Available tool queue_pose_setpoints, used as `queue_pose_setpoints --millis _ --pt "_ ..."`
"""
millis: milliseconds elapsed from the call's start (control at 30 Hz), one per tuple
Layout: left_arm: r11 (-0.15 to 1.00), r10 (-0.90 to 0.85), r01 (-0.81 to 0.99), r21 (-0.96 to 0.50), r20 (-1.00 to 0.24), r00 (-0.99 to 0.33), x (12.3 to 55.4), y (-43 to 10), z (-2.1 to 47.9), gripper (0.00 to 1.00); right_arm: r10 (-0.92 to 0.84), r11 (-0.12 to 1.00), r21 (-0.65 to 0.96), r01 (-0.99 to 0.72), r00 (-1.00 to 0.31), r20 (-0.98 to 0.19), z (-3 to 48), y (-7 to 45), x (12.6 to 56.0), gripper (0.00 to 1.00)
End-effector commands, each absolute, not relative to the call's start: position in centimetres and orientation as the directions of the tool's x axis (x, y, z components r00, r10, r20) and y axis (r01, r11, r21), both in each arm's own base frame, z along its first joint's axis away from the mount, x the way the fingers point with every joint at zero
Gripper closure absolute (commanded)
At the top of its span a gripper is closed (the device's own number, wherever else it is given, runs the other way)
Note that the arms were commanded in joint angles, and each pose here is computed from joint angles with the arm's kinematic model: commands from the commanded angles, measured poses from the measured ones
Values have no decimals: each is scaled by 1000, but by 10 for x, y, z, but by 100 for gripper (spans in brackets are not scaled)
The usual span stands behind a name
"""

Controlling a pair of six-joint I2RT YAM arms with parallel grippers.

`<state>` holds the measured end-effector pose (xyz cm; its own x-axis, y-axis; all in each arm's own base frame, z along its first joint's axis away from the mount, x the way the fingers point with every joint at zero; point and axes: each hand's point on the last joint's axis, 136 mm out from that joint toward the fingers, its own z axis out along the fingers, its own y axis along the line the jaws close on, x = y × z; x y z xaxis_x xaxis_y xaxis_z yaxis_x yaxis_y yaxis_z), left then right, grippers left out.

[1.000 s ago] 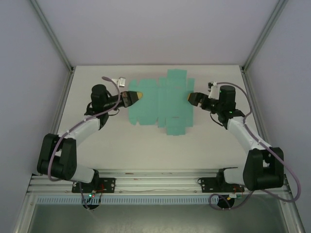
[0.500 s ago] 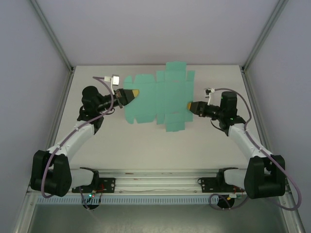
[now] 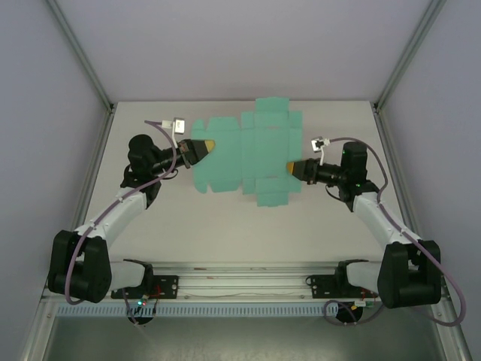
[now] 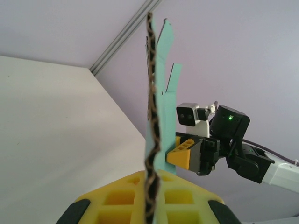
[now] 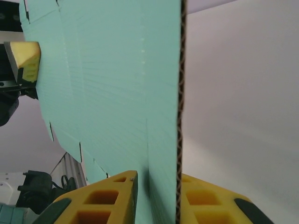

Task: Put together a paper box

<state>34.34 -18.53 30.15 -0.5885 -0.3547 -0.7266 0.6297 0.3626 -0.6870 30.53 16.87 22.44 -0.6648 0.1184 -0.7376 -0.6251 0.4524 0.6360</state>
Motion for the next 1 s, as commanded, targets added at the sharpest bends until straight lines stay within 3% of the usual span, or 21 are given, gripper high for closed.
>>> queue_pose_setpoints --millis 0,100,267,433,500,600,633,667,700,733,767,867,967 --pt "365 -346 647 -670 -742 -574 342 -187 302 100 88 420 578 -699 -603 -793 246 173 302 80" --pt "396 -344 630 -668 -744 -572 345 -185 297 100 87 457 578 -675 -613 -785 243 170 305 85" --pt "448 -344 601 -662 -748 -568 346 -180 288 100 77 558 566 -606 -642 -763 228 160 313 77" --pt "453 -344 600 -660 -750 -565 345 -179 287 100 59 500 583 -641 -646 -761 231 166 305 81" --pt "451 -346 598 -663 -747 -567 345 -179 287 100 55 481 585 -653 -644 -763 233 169 305 85" --pt "451 -345 591 -668 -742 -575 347 -179 284 100 59 499 580 -644 -642 -764 233 167 309 100" --pt "463 -347 578 -672 -737 -580 349 -178 281 100 60 520 575 -632 -644 -762 230 165 312 100" --pt "491 -350 549 -676 -731 -586 353 -175 275 91 55 544 564 -621 -645 -762 227 163 314 100" --pt "531 -353 506 -680 -720 -597 357 -170 266 58 40 570 551 -610 -649 -760 222 161 316 100" --pt "598 -350 450 -664 -721 -599 361 -161 253 18 13 600 529 -600 -654 -756 214 159 316 100" --pt "664 -352 378 -645 -716 -603 365 -150 239 0 -14 630 509 -587 -664 -748 206 158 317 100" --pt "811 -372 159 -563 -707 -602 367 -113 204 0 -132 675 452 -584 -697 -705 175 159 313 100" --pt "876 -377 10 -483 -696 -611 358 -85 182 0 -241 730 371 -574 -724 -646 142 160 318 100"
